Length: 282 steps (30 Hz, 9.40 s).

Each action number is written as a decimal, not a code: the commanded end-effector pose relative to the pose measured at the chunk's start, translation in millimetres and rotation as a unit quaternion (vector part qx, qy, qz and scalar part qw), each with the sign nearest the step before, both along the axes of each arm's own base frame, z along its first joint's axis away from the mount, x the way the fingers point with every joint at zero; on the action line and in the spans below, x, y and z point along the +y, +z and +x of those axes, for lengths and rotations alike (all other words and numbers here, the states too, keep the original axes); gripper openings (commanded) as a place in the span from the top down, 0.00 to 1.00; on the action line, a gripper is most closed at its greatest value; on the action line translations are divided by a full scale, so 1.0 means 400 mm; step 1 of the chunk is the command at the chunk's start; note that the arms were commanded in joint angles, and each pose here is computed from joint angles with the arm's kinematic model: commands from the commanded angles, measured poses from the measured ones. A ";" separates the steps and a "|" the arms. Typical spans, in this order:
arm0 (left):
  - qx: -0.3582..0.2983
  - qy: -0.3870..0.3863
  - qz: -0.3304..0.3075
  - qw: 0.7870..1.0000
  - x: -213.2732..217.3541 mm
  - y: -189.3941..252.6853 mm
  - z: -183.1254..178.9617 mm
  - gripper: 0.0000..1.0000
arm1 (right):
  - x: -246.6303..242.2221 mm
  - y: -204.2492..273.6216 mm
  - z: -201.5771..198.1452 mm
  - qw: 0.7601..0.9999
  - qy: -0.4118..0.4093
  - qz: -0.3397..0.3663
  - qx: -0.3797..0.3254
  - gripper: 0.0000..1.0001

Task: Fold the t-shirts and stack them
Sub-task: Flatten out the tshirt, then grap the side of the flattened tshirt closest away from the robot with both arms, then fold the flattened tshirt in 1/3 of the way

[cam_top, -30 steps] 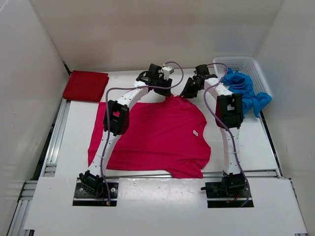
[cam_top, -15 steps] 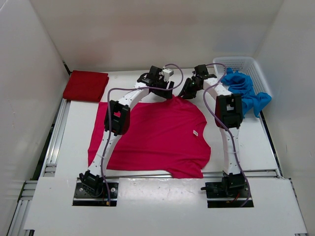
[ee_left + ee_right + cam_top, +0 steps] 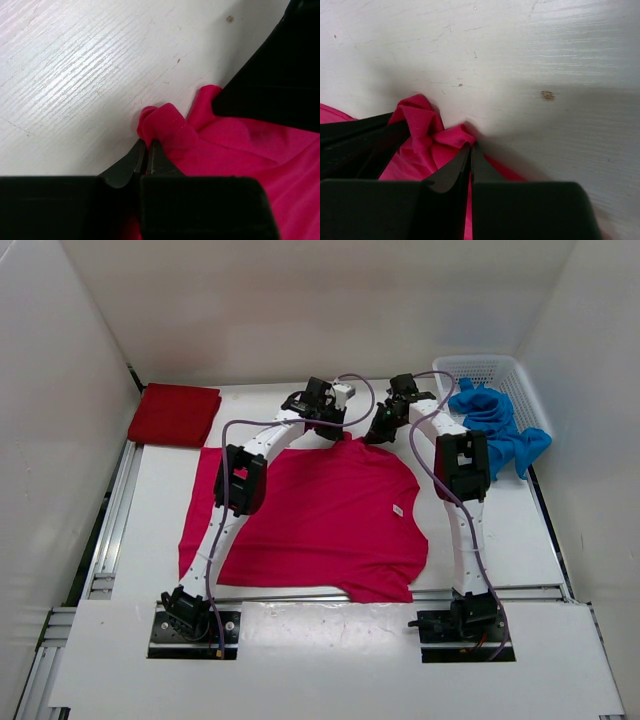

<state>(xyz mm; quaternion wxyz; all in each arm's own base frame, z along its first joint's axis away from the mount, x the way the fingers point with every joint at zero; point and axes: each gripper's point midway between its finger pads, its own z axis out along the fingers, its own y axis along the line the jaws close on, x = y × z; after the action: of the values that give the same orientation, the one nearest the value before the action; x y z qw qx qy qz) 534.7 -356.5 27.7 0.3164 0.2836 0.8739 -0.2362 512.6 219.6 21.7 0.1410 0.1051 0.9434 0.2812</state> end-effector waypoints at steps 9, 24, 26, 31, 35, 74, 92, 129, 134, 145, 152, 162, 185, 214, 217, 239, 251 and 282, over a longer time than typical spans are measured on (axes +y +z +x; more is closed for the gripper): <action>-0.049 0.018 -0.001 0.999 0.024 0.170 -0.007 0.90 | -0.229 0.168 0.078 0.987 -0.111 -0.058 -0.101 1.00; -0.098 0.069 0.043 0.992 0.015 0.165 0.047 0.78 | -0.220 0.062 0.111 0.990 -0.116 -0.041 -0.072 0.94; -0.105 0.074 0.050 0.990 0.008 0.163 0.049 0.68 | -0.240 0.052 0.115 0.989 -0.125 -0.050 -0.068 0.90; -0.143 0.144 0.098 0.974 0.075 0.180 0.097 0.20 | -0.260 0.069 0.122 0.988 -0.129 -0.056 -0.070 0.58; -0.171 0.198 0.127 0.957 0.149 0.246 0.115 0.07 | -0.265 0.178 0.118 0.986 -0.110 -0.062 -0.107 0.50; -0.042 0.405 0.319 0.856 0.867 -0.020 0.113 0.13 | -0.191 0.066 0.163 0.988 -0.126 -0.080 -0.046 0.53; -0.158 0.449 0.223 0.851 0.902 0.499 -0.015 0.00 | -0.166 0.505 0.019 0.967 -0.032 -0.089 -0.236 0.24; 0.319 0.368 0.208 0.849 0.995 -0.064 -0.798 0.19 | -0.185 0.005 -1.069 0.990 0.066 -0.104 0.070 0.23; 0.335 0.353 0.209 0.848 0.979 -0.089 -0.795 0.66 | -0.183 -0.015 -1.076 0.990 0.064 -0.097 0.074 0.23; 0.319 0.351 0.198 0.858 0.969 -0.046 -0.777 0.90 | -0.141 -0.021 -1.068 0.991 0.083 -0.071 0.081 0.34; 0.316 0.351 0.193 0.860 0.966 -0.030 -0.768 0.90 | -0.134 -0.014 -1.052 0.990 0.085 -0.077 0.078 0.56; 0.307 0.353 0.191 0.863 0.969 0.004 -0.752 0.90 | -0.121 0.015 -1.021 0.991 0.088 -0.078 0.058 1.00; 0.282 0.312 0.245 0.874 0.935 0.117 -0.525 0.90 | -0.244 0.274 -0.422 0.979 0.067 -0.159 -0.111 1.00; 0.239 0.332 0.276 0.870 0.970 0.064 -0.350 0.90 | -0.251 0.169 -0.244 0.977 0.100 -0.182 -0.057 1.00; 0.239 0.332 0.276 0.870 0.970 0.060 -0.344 0.88 | -0.252 0.152 -0.245 0.977 0.102 -0.183 -0.046 1.00; 0.170 0.409 0.208 0.872 1.089 0.219 -0.336 0.00 | -0.275 0.271 -0.332 0.981 0.059 -0.173 -0.058 0.38; 0.249 0.350 0.206 0.879 0.985 0.030 -0.457 0.06 | -0.302 0.099 -0.561 0.984 0.052 -0.165 0.030 0.32; 0.277 0.374 0.252 0.848 1.048 0.042 -0.576 0.90 | -0.369 0.053 -0.670 0.989 -0.024 -0.103 0.100 1.00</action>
<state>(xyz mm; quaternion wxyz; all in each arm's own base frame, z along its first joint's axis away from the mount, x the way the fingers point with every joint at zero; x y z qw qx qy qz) 328.9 42.7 17.4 0.0374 -0.0609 0.9974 0.0109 275.2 87.2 34.8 0.0888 0.1311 0.9693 0.1880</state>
